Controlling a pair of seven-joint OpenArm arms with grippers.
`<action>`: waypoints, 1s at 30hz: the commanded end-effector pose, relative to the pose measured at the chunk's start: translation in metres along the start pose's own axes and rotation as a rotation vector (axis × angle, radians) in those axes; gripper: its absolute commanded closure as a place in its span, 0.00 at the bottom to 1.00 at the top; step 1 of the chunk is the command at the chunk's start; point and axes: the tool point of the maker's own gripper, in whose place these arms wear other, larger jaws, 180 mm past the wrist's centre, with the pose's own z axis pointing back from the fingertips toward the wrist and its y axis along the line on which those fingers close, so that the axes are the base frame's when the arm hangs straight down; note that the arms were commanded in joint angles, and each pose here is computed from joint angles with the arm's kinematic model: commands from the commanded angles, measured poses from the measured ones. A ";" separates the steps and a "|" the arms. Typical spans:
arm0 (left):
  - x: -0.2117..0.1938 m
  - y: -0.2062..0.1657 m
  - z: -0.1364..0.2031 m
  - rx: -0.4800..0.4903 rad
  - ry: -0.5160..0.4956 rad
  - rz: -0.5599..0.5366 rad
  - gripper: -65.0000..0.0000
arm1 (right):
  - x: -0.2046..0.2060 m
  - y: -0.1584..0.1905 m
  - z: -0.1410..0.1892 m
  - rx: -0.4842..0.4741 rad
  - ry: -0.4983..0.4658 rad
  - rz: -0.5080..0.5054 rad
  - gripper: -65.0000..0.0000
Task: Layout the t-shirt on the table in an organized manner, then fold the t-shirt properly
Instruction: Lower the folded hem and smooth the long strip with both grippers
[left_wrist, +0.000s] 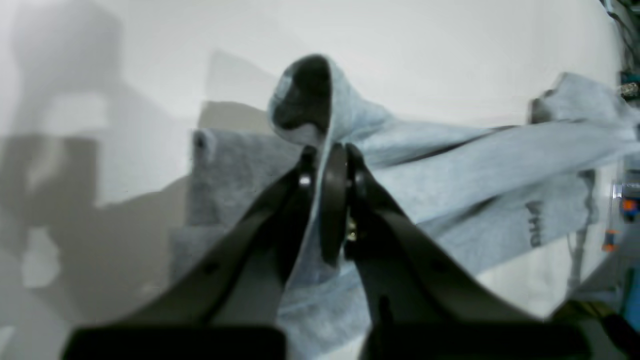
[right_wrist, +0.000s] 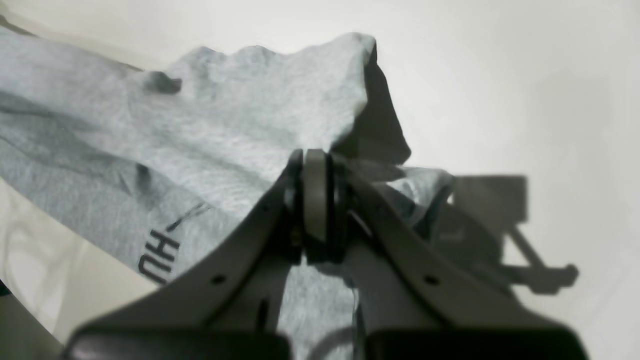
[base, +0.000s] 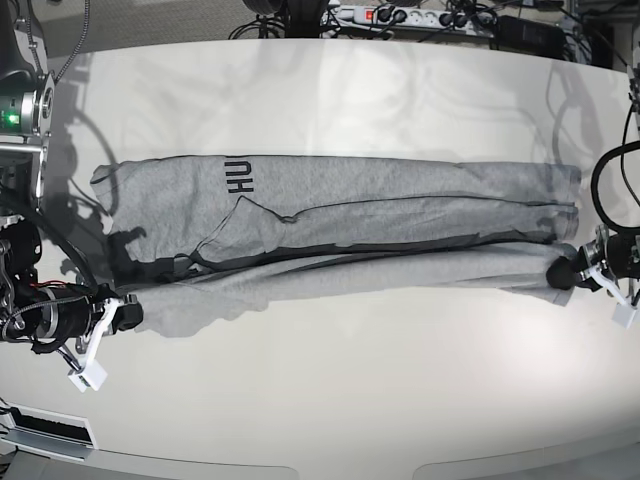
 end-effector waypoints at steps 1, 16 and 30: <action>0.029 -0.006 0.014 -0.015 -0.060 -0.035 1.00 | 0.019 -0.007 0.014 -0.014 -0.045 0.020 1.00; 0.014 0.009 0.033 0.012 -0.024 -0.029 1.00 | -0.030 0.004 -0.003 0.021 0.052 -0.020 0.92; 0.012 0.009 0.029 0.009 -0.052 -0.020 0.52 | 0.022 0.037 -0.032 0.029 -0.115 -0.008 0.40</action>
